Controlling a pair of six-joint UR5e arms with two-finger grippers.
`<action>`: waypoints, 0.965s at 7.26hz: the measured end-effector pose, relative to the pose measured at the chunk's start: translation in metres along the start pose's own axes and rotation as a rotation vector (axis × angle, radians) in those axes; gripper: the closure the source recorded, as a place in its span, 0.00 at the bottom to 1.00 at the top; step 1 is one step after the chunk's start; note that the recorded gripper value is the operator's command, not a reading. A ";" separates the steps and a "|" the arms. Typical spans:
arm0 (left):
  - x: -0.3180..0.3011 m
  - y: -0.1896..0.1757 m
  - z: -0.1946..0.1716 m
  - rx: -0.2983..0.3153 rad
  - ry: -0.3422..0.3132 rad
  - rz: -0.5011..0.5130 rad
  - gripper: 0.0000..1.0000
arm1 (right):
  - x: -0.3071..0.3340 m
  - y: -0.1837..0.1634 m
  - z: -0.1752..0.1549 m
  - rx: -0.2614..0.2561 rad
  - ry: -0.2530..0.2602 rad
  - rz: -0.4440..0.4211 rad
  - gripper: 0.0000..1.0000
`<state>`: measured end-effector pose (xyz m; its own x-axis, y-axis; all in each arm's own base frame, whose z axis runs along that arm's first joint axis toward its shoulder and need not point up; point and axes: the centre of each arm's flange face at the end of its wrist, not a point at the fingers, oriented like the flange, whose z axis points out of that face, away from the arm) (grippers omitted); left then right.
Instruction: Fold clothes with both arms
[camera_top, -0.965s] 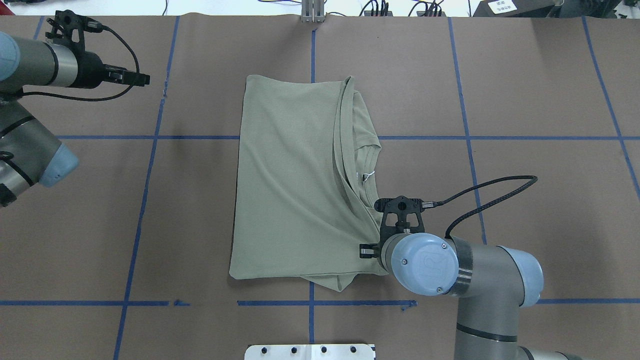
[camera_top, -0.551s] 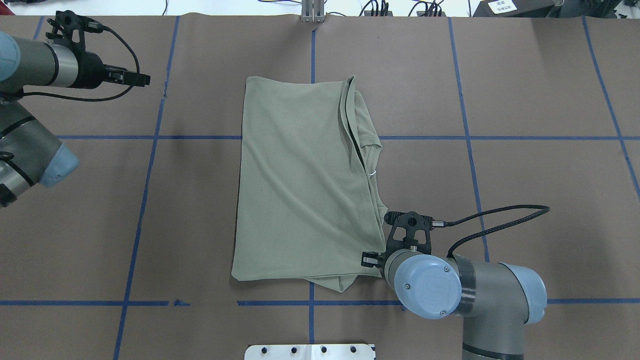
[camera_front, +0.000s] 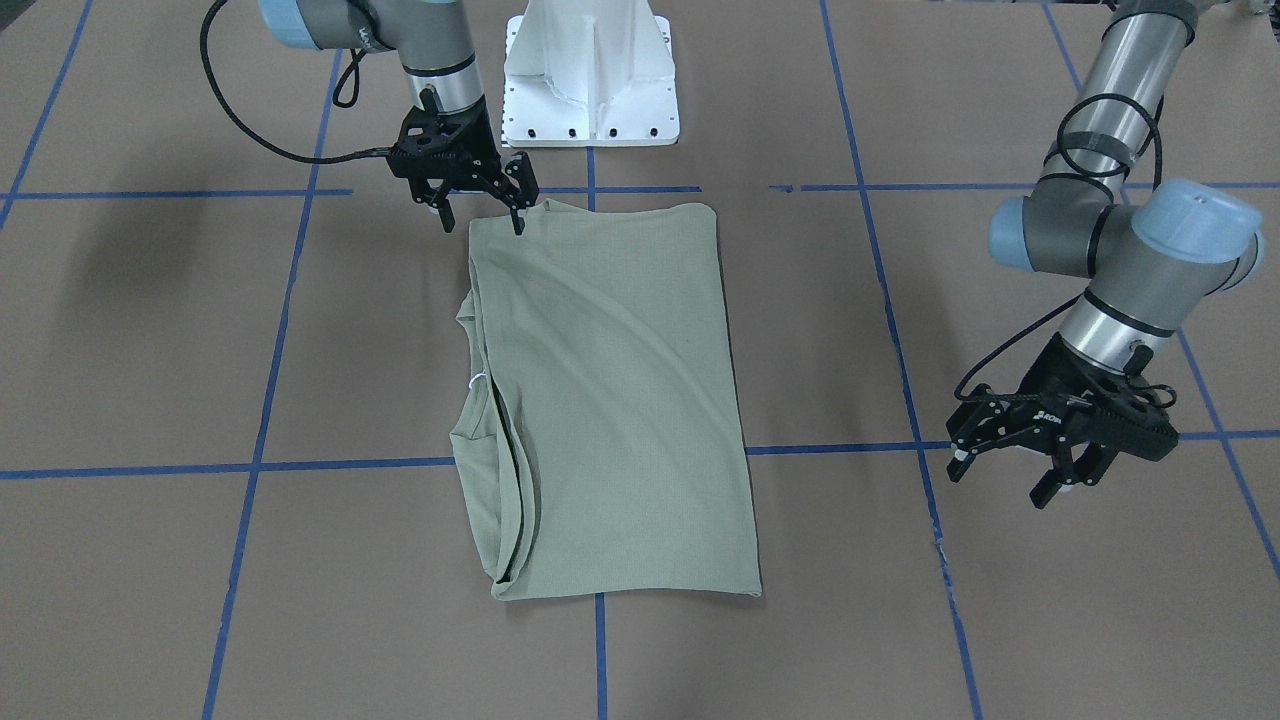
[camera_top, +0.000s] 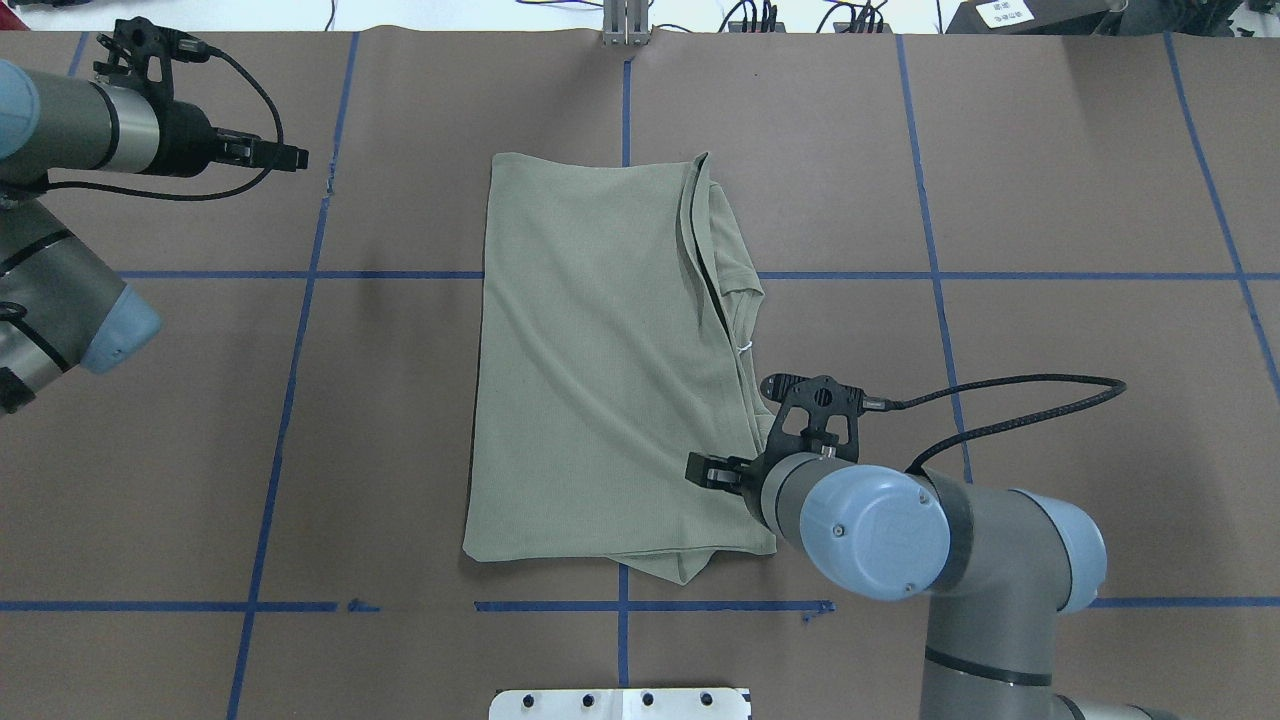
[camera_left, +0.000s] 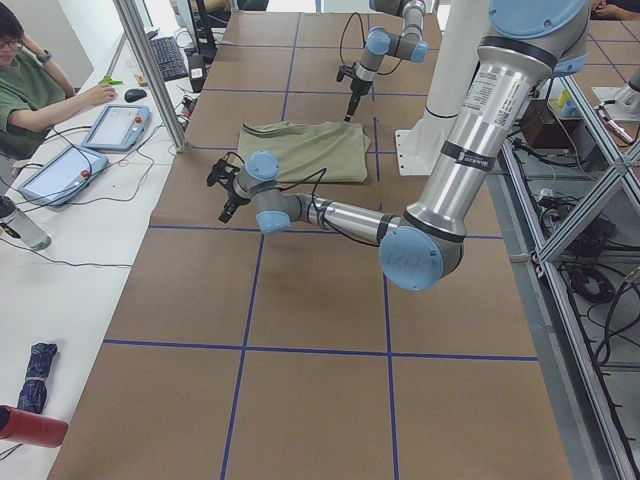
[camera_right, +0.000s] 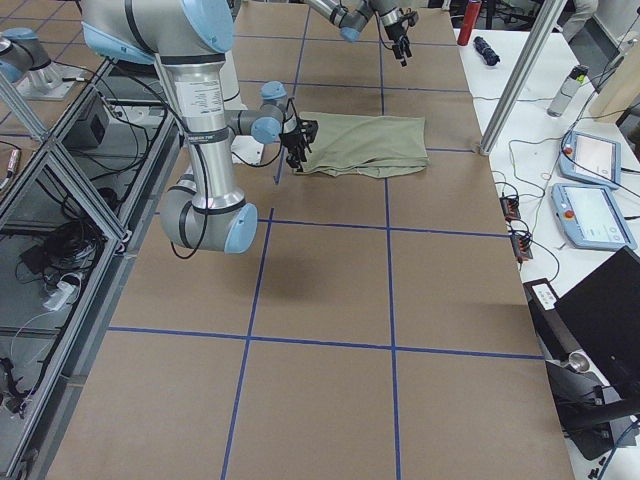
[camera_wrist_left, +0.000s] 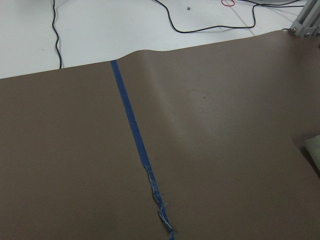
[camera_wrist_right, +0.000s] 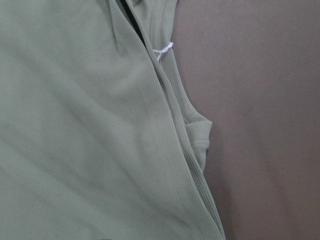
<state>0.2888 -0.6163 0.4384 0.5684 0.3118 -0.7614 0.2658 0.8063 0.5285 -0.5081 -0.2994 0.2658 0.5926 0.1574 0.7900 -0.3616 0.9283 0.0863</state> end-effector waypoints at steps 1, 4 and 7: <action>0.006 0.001 -0.001 -0.006 0.016 -0.011 0.00 | -0.009 -0.034 0.011 0.017 0.004 -0.015 0.00; 0.016 0.004 0.000 -0.014 0.034 -0.027 0.00 | -0.051 -0.143 0.071 0.027 0.091 -0.050 0.00; 0.017 0.006 0.001 -0.016 0.035 -0.027 0.00 | -0.073 -0.184 0.121 0.011 0.187 -0.093 0.00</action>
<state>0.3003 -0.6067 0.4288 0.5337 0.3067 -0.7881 0.2678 0.8226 0.5015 -0.5717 -0.5219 0.2655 0.7467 0.1324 0.6518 -0.3067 0.9381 0.1608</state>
